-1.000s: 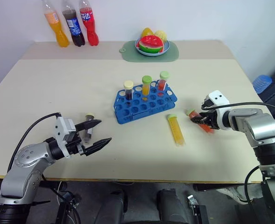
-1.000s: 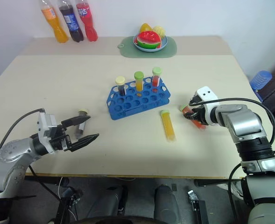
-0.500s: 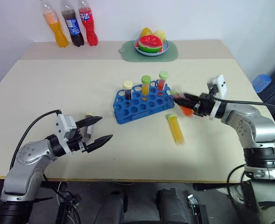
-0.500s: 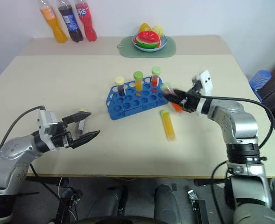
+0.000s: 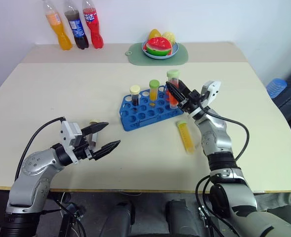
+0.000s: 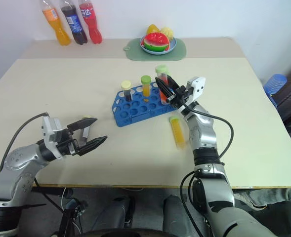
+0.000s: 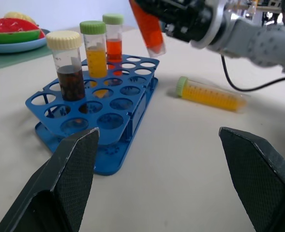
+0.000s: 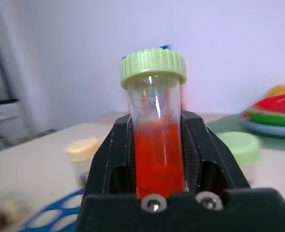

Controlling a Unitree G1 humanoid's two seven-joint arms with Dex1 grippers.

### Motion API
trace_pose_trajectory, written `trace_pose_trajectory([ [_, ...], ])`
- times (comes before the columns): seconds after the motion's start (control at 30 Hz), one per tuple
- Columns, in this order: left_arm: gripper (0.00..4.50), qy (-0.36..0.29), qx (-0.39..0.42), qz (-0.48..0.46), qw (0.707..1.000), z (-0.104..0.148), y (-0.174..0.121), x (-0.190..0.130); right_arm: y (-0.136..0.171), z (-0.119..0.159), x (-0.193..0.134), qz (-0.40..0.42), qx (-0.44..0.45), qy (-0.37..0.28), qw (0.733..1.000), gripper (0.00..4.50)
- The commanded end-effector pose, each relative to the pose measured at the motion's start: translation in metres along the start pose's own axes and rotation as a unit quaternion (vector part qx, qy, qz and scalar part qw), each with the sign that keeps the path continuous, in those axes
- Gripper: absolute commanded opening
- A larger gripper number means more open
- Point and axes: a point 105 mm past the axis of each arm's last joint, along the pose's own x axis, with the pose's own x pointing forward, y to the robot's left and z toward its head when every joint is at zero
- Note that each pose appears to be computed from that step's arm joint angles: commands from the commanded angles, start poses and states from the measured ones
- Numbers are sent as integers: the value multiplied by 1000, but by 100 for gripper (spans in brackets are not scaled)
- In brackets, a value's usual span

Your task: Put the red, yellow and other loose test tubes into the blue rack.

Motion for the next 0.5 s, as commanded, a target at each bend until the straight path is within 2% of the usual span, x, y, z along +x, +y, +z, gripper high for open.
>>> trace_pose_trajectory([
  [0.03, 412, -16, 22, 4, 1000, 12, -1, -1, -12, 10, 5, -37, -31, -41, 998, 87],
  [0.27, 412, -16, 22, 9, 1000, 14, -3, -2, -16, -16, -1, -59, -21, -15, 998, 87],
  [0.5, 412, -17, 23, 9, 1000, 16, -3, 0, -9, -29, -2, -71, -9, -13, 997, 87],
])
